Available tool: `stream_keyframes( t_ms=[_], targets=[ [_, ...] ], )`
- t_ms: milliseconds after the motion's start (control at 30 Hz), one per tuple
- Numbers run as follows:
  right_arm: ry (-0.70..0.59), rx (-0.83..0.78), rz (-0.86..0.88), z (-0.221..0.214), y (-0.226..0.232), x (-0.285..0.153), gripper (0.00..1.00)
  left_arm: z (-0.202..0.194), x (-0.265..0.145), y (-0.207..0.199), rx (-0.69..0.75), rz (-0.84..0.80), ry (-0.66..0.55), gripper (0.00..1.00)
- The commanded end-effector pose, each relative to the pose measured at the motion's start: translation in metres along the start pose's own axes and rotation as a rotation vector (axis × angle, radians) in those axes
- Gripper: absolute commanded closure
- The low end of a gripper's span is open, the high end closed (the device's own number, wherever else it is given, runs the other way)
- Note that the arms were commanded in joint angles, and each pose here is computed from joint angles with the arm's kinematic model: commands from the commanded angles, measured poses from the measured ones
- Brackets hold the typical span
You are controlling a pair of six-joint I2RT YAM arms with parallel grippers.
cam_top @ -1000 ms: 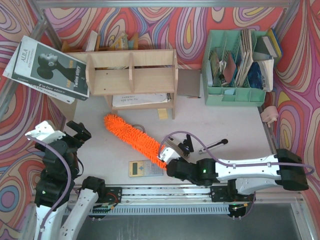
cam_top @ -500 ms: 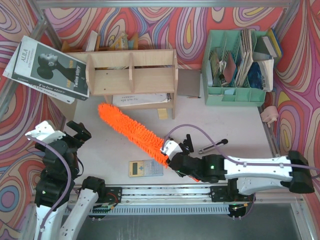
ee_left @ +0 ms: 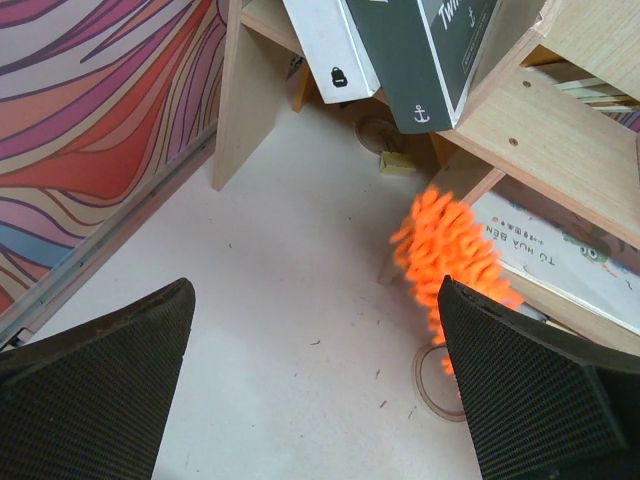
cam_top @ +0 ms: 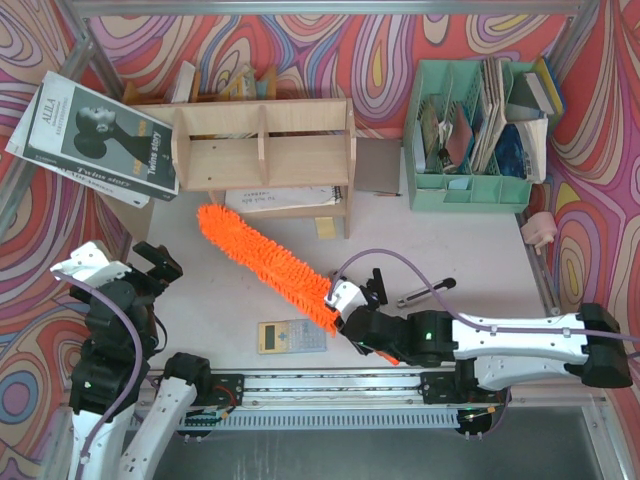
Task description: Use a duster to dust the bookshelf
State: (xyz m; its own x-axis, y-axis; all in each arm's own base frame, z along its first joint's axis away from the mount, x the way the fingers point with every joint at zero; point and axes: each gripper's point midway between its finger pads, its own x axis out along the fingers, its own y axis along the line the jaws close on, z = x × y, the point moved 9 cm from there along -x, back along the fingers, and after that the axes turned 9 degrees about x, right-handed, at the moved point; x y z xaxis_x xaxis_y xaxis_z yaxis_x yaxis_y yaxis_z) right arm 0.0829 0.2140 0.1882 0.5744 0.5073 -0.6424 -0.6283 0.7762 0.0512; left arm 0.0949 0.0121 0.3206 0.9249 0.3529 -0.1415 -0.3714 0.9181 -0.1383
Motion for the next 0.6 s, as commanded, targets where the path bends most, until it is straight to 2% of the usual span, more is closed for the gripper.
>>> stream_keyframes(
  t_ms=[0, 300, 567],
  targets=[
    [0.008, 0.040, -0.007, -0.013, 0.000, 0.012, 1.00, -0.004, 0.001, 0.001, -0.004, 0.017, 0.005, 0.02],
    [0.153, 0.009, -0.056, -0.038, 0.007, 0.041, 1.00, -0.003, 0.000, 0.002, -0.007, 0.018, 0.001, 0.02],
    [0.013, -0.023, 0.000, 0.014, 0.016, 0.019, 1.00, -0.002, -0.001, 0.004, -0.010, 0.026, -0.005, 0.01]
  ],
)
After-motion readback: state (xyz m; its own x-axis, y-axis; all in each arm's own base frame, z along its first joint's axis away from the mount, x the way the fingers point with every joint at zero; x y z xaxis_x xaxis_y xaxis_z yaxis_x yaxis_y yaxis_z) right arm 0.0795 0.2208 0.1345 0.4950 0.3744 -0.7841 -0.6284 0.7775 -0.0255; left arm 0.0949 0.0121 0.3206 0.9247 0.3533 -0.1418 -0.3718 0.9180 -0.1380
